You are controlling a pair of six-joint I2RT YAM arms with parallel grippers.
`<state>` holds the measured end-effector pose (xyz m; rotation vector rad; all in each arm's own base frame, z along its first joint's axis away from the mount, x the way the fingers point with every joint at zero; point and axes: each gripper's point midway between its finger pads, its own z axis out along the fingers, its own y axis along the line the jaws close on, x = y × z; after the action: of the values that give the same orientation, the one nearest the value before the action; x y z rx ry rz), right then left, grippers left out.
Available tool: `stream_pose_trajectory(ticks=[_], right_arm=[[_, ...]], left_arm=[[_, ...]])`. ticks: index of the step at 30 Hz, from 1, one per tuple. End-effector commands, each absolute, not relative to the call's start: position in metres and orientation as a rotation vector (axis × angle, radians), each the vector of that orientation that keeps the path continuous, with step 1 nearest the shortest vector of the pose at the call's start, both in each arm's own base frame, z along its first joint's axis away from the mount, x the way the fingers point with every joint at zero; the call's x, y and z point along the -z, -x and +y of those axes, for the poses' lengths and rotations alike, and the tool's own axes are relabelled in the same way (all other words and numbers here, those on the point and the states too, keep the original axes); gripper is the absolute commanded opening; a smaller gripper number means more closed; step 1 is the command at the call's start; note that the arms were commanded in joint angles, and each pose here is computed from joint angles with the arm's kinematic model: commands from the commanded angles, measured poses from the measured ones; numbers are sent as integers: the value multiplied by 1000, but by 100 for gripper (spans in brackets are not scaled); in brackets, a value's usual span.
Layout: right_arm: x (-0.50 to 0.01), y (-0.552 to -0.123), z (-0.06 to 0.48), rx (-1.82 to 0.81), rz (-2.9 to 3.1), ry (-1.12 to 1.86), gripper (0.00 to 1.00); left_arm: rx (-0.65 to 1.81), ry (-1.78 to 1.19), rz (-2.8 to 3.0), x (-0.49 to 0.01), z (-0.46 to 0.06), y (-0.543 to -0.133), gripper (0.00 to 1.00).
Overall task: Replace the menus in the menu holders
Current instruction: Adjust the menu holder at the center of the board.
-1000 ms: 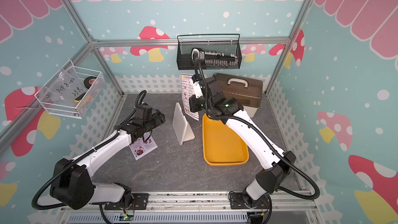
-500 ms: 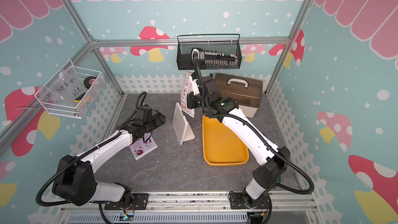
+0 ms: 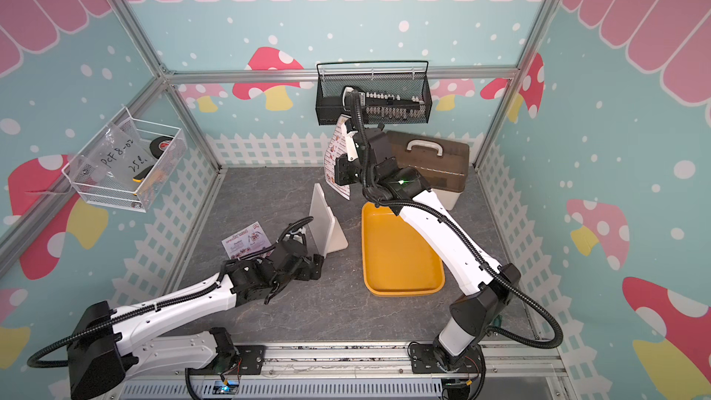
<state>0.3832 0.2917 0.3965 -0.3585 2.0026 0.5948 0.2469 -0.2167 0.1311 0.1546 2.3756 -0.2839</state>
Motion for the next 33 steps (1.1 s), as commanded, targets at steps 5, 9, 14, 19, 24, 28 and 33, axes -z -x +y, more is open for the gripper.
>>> stream_pose_trajectory(ticks=[5, 9, 14, 19, 24, 28, 33], right_arm=[[-396, -386, 280, -545, 2023, 324, 0], [-394, -388, 278, -545, 2030, 318, 0], [-392, -391, 273, -542, 2039, 312, 0], [-390, -392, 272, -552, 2046, 312, 0], [-386, -393, 272, -555, 2057, 323, 0], [-383, -392, 277, -577, 2067, 338, 0], [-380, -389, 291, -673, 2080, 349, 0]], left_arm=[[183, -93, 2269, -127, -231, -280, 99], [173, -22, 2233, -121, -235, -294, 99], [163, 44, 2194, -121, -232, -303, 99], [137, 99, 2192, -114, -220, -314, 99], [109, 111, 2183, -119, -205, -316, 99], [106, 126, 2188, -118, -195, -316, 98], [90, 122, 2195, -119, -188, -311, 98]])
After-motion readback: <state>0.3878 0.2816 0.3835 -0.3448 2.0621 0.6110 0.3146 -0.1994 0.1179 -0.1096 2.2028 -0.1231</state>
